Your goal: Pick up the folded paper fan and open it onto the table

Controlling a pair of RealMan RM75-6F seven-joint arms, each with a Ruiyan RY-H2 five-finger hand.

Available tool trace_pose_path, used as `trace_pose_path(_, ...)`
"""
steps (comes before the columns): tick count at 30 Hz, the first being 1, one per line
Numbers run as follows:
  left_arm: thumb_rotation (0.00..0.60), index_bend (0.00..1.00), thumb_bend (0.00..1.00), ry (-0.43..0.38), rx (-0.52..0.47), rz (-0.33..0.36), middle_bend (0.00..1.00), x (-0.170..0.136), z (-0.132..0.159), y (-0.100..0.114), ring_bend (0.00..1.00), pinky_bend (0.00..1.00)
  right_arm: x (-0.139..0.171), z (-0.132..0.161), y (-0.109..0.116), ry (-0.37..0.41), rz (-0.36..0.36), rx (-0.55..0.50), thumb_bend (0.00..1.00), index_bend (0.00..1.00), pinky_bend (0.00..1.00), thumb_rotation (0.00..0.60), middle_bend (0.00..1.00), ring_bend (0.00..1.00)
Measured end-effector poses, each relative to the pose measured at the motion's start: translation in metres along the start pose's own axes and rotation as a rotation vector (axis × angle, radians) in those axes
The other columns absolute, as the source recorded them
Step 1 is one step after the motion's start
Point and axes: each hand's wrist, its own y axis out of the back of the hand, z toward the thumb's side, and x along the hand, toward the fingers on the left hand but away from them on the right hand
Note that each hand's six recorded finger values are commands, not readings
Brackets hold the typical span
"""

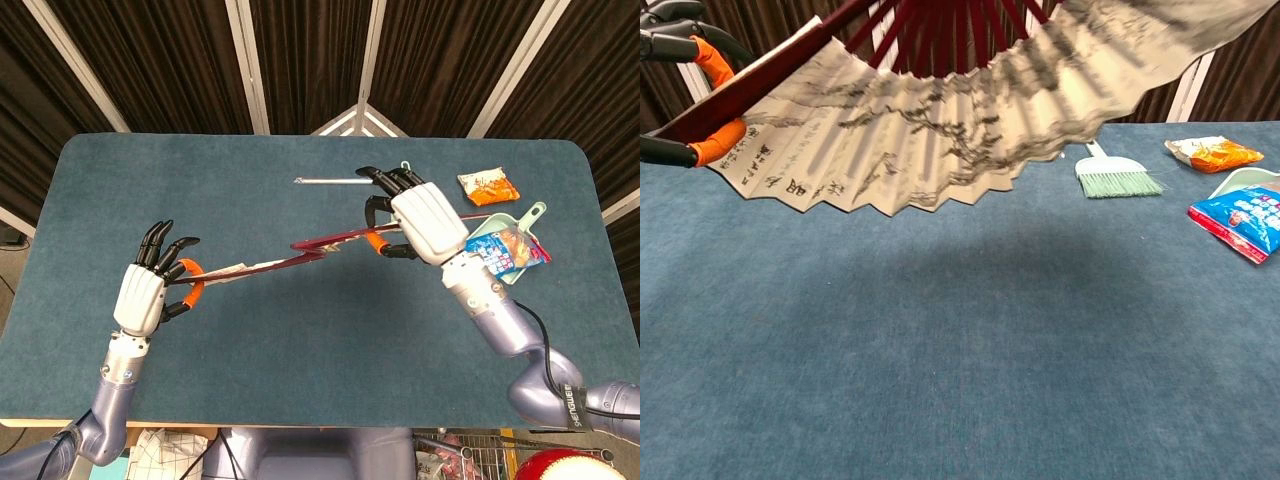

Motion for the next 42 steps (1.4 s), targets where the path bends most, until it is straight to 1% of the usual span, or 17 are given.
trace_pose_path(6, 0.6, 0.57, 0.51, -0.049, 0.092, 0.05, 0.25, 0.005, 0.004, 0.002, 0.0, 0.04, 0.006, -0.018, -0.005, -0.015, -0.012, 0.023, 0.59, 0.81, 0.22, 0.6, 0.19, 0.26)
trace_pose_path(13, 0.6, 0.57, 0.51, -0.092, 0.192, 0.117, 0.25, 0.01, 0.006, 0.011, 0.0, 0.04, 0.011, -0.033, -0.011, -0.023, -0.027, 0.029, 0.59, 0.82, 0.22, 0.6, 0.19, 0.26)
trace_pose_path(17, 0.6, 0.56, 0.51, -0.121, 0.249, 0.169, 0.25, 0.014, 0.009, 0.019, 0.0, 0.04, 0.013, -0.038, -0.019, -0.019, -0.045, 0.019, 0.59, 0.82, 0.22, 0.6, 0.19, 0.26)
trace_pose_path(23, 0.6, 0.56, 0.51, -0.146, 0.317, 0.213, 0.25, 0.02, 0.011, 0.026, 0.0, 0.04, 0.014, -0.045, -0.034, -0.018, -0.051, 0.023, 0.59, 0.82, 0.22, 0.6, 0.19, 0.26)
trace_pose_path(31, 0.6, 0.56, 0.51, -0.147, 0.393, 0.248, 0.26, 0.024, 0.005, 0.033, 0.0, 0.04, 0.012, -0.051, -0.051, -0.012, -0.068, 0.004, 0.59, 0.83, 0.22, 0.6, 0.19, 0.26)
trace_pose_path(35, 0.6, 0.56, 0.51, -0.142, 0.393, 0.253, 0.26, 0.028, 0.002, 0.035, 0.0, 0.04, 0.009, -0.05, -0.055, -0.006, -0.081, -0.006, 0.59, 0.83, 0.22, 0.6, 0.19, 0.26)
trace_pose_path(42, 0.6, 0.56, 0.51, -0.148, 0.403, 0.261, 0.26, 0.041, 0.0, 0.036, 0.0, 0.04, -0.002, -0.047, -0.067, -0.015, -0.082, 0.032, 0.59, 0.83, 0.22, 0.6, 0.19, 0.26)
